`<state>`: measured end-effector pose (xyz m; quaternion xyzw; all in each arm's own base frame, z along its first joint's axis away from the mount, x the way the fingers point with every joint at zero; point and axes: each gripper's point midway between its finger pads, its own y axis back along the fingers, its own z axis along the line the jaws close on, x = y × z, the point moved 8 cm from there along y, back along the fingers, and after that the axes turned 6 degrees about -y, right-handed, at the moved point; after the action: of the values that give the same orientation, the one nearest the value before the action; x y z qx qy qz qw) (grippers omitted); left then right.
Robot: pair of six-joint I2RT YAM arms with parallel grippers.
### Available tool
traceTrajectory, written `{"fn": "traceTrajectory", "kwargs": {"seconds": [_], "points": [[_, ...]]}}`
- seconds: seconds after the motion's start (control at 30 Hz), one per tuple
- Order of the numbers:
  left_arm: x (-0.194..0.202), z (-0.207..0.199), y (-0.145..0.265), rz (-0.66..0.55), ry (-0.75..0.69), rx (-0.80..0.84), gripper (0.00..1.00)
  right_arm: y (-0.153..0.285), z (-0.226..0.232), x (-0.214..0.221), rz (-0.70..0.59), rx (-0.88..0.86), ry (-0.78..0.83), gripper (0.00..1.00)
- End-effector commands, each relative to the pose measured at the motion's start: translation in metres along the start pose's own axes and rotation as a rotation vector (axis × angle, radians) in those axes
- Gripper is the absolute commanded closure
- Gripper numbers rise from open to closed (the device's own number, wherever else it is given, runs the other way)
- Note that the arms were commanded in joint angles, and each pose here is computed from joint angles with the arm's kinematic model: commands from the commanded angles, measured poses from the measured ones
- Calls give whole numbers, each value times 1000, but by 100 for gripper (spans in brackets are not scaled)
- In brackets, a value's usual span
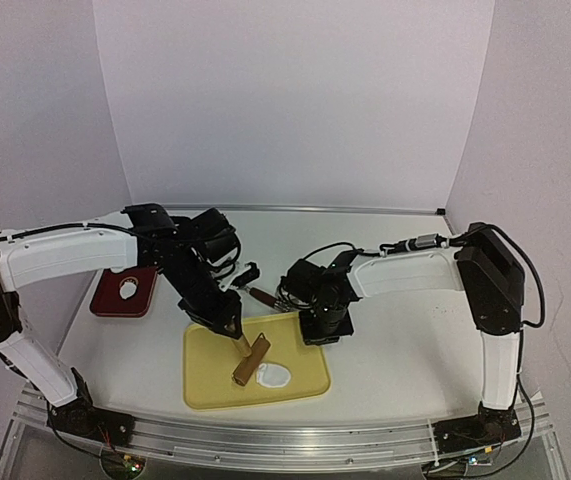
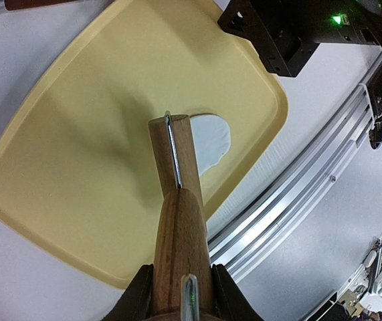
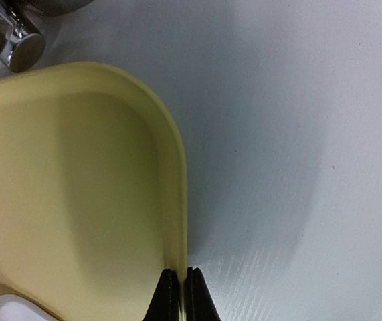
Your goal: Roll out the dumpling wrappers from the dough
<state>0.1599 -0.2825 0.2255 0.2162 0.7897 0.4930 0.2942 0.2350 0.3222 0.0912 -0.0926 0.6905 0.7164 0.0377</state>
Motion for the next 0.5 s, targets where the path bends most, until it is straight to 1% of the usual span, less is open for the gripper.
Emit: {"fn": "traceTrajectory", "kwargs": {"seconds": [0.0, 0.1, 0.2, 0.27, 0.33, 0.37, 0.43, 0.47], "points": [[-13, -11, 9, -72, -92, 54, 100, 18, -12, -4, -67, 45, -21, 100], [-17, -14, 10, -92, -117, 77, 100, 17, -14, -3, -66, 50, -31, 100], [-15, -10, 2, -56, -141, 63, 100, 16, -15, -2, -71, 53, -37, 100], [-12, -4, -7, -52, -134, 25, 100, 11, -17, -1, -75, 64, -45, 100], [-9, 2, -7, -99, -101, -12, 100, 9, -17, 0, -73, 67, -54, 100], [-13, 0, -2, -134, -95, -4, 100, 11, -16, -1, -72, 59, -51, 100], [-27, -15, 21, -213, -123, 62, 100, 20, -11, -3, -63, 20, -44, 100], [-33, -21, 31, -221, -137, 76, 100, 27, -8, -5, -57, -1, -47, 100]]}}
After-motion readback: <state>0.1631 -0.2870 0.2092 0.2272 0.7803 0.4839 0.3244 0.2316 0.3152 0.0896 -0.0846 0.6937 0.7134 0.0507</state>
